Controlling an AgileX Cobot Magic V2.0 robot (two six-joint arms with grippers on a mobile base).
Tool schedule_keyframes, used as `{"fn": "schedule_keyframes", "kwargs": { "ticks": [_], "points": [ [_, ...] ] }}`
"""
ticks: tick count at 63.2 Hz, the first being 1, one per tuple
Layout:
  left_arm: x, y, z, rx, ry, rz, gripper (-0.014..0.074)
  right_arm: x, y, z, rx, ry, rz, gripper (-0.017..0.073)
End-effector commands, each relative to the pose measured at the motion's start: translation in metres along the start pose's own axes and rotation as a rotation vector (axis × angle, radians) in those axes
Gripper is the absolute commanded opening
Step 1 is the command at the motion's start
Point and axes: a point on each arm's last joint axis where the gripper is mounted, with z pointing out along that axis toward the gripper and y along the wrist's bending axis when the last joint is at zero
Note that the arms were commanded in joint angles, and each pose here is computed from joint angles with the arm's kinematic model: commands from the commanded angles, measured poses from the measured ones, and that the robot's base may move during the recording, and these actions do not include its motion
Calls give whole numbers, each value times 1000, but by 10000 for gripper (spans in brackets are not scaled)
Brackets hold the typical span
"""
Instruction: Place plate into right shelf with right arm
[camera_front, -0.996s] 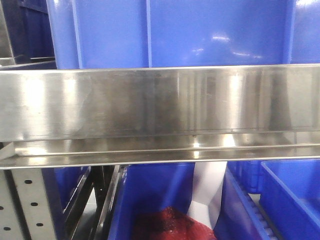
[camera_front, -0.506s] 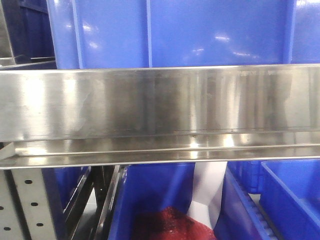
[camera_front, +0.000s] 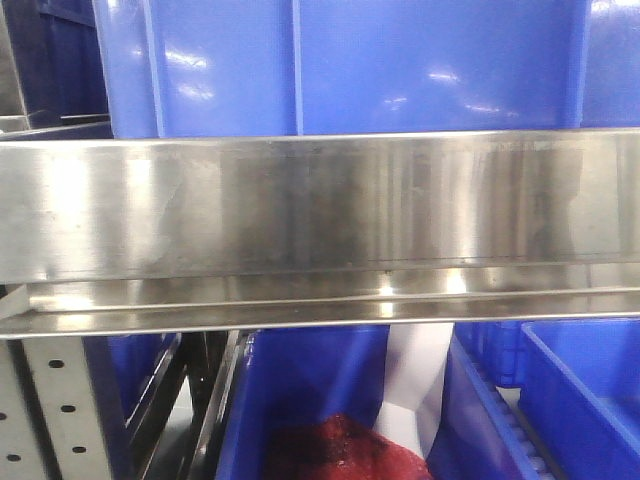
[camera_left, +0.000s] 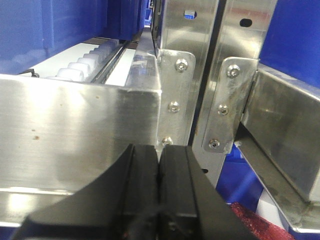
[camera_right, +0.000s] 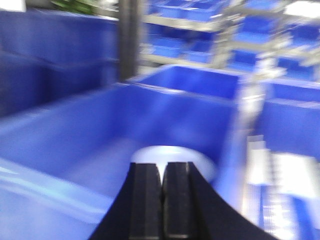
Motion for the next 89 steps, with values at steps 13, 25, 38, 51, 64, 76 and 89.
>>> {"fn": "schedule_keyframes", "kwargs": {
  "ticks": [13, 25, 38, 51, 64, 76, 89],
  "points": [
    [-4, -1, 0, 15, -77, -8, -47, 25, -15, -10, 185, -190, 72, 55],
    [-4, -1, 0, 15, -77, -8, -47, 73, -12, -32, 234, -279, 57, 55],
    [-4, -1, 0, 15, -77, -8, -47, 137, -7, -44, 273, -317, 59, 55],
    [-4, -1, 0, 15, -77, -8, -47, 181, -5, -40, 272, -251, 87, 55],
    [-4, -1, 0, 15, -77, -8, -47, 203, -8, -37, 334, -218, 155, 55],
    [-4, -1, 0, 15, -77, -8, -47, 222, -6, -40, 346, -223, 140, 55],
    [-4, -1, 0, 15, -77, -8, -47, 241, -5, -38, 328, -261, 122, 55]
  ]
}}
